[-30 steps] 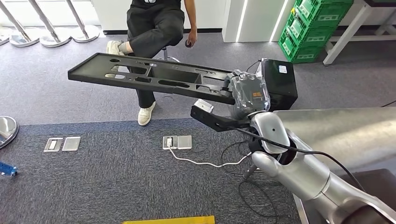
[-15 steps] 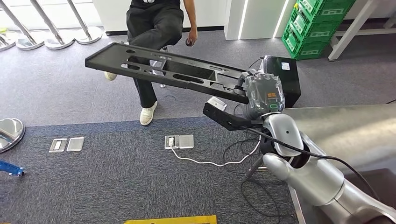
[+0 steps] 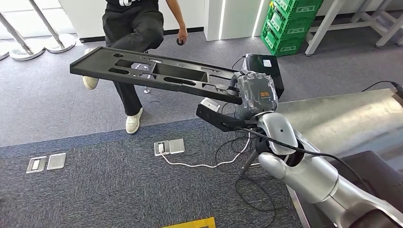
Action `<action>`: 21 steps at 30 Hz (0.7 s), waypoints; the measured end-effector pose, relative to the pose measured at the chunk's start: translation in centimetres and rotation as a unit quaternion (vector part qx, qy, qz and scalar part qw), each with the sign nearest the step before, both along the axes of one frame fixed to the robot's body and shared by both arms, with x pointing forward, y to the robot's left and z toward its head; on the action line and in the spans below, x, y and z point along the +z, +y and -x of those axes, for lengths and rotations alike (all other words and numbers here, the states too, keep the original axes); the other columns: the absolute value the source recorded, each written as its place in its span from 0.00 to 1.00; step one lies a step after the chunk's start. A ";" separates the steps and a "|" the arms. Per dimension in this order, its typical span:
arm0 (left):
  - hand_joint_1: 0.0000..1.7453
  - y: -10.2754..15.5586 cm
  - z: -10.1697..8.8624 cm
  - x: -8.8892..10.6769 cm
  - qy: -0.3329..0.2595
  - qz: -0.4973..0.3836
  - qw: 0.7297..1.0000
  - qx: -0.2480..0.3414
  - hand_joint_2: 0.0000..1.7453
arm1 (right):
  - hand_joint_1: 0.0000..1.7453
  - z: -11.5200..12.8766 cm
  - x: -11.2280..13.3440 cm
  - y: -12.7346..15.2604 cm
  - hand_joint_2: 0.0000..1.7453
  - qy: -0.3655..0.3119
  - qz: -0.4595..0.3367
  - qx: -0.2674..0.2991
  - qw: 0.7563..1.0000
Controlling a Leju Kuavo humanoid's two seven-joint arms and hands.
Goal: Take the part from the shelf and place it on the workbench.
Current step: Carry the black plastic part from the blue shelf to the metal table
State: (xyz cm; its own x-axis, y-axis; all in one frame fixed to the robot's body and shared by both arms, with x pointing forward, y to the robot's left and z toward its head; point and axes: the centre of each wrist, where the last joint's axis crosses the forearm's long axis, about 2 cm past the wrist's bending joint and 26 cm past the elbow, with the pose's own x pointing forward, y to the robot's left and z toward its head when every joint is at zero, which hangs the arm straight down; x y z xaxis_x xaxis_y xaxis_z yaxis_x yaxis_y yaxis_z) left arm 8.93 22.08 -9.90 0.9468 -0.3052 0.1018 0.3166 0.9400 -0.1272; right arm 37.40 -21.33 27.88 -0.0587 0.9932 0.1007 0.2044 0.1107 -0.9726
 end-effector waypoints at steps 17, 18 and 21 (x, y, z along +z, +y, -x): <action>0.00 0.0 0.0 0.0 0.023 -0.046 0.998 0.030 1.00 | 1.00 0.0 -0.1 -0.3 1.00 0.006 -0.005 -0.001 1.000; 0.00 0.0 0.0 0.0 0.020 -0.050 0.998 0.035 1.00 | 1.00 0.0 -0.1 -0.3 1.00 0.007 -0.005 0.000 1.000; 0.00 1.7 0.0 -0.2 0.005 -0.052 0.997 0.051 1.00 | 1.00 0.0 -0.2 -0.1 1.00 0.009 -0.003 0.002 1.000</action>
State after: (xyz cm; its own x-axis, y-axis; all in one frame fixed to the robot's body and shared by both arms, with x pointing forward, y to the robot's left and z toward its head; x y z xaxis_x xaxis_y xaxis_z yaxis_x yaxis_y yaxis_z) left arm 8.89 23.83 -10.12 0.9745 -0.2149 0.0642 0.2171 0.9757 -0.0293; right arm 37.38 -21.40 27.65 -0.0608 0.9923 0.1080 0.1860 0.1175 -0.9755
